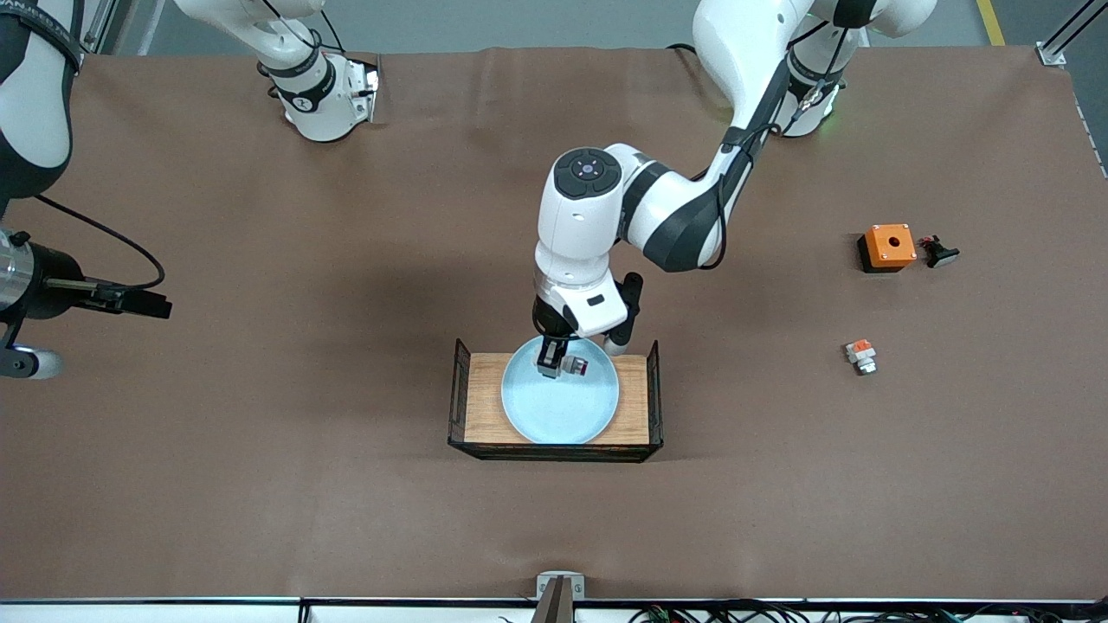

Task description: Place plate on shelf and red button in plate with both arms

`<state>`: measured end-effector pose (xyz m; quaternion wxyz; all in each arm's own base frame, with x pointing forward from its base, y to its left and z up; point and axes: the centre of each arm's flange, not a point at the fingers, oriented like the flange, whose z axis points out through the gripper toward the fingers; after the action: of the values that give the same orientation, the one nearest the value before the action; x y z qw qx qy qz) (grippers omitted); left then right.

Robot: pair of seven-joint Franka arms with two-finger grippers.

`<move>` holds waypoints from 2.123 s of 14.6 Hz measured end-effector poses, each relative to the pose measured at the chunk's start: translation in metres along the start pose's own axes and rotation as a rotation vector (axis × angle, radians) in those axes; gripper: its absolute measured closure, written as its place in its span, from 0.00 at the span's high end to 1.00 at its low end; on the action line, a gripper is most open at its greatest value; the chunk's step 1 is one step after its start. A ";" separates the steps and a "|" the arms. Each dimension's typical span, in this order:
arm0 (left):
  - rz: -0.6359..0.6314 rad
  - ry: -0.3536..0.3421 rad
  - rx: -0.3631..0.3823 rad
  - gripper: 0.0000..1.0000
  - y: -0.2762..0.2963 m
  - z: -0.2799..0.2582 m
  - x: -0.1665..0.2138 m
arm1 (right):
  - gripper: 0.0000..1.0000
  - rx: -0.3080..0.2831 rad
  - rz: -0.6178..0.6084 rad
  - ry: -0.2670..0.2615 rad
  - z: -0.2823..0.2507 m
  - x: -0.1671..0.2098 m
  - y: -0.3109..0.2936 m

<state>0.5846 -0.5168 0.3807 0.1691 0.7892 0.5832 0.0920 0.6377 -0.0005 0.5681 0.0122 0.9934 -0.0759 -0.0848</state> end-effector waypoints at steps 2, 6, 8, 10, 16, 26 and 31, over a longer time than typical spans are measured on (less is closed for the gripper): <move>-0.006 -0.009 -0.033 0.41 0.004 0.010 0.006 | 1.00 0.008 -0.014 0.015 0.008 -0.008 0.015; -0.031 -0.012 -0.055 0.41 0.008 0.023 0.018 | 1.00 0.024 -0.011 0.022 0.025 -0.038 0.036; -0.072 -0.013 -0.054 0.41 0.008 0.025 0.018 | 1.00 0.027 -0.017 0.027 0.025 -0.047 0.035; -0.102 -0.012 -0.052 0.41 0.007 0.027 0.018 | 1.00 0.028 -0.031 0.036 0.020 -0.051 0.028; -0.121 -0.007 -0.039 0.41 0.003 0.037 0.019 | 1.00 0.027 -0.045 0.037 -0.018 -0.067 0.022; -0.152 0.004 -0.038 1.00 0.025 -0.008 0.035 | 1.00 0.030 -0.033 -0.005 -0.048 -0.109 0.036; -0.083 0.048 0.038 1.00 0.043 -0.091 0.076 | 1.00 0.036 -0.025 0.023 -0.054 -0.111 0.041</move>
<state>0.6146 -0.4416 0.4766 0.1434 0.7650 0.6210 0.0927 0.5327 -0.0236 0.6415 -0.0057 0.9953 -0.0650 -0.0722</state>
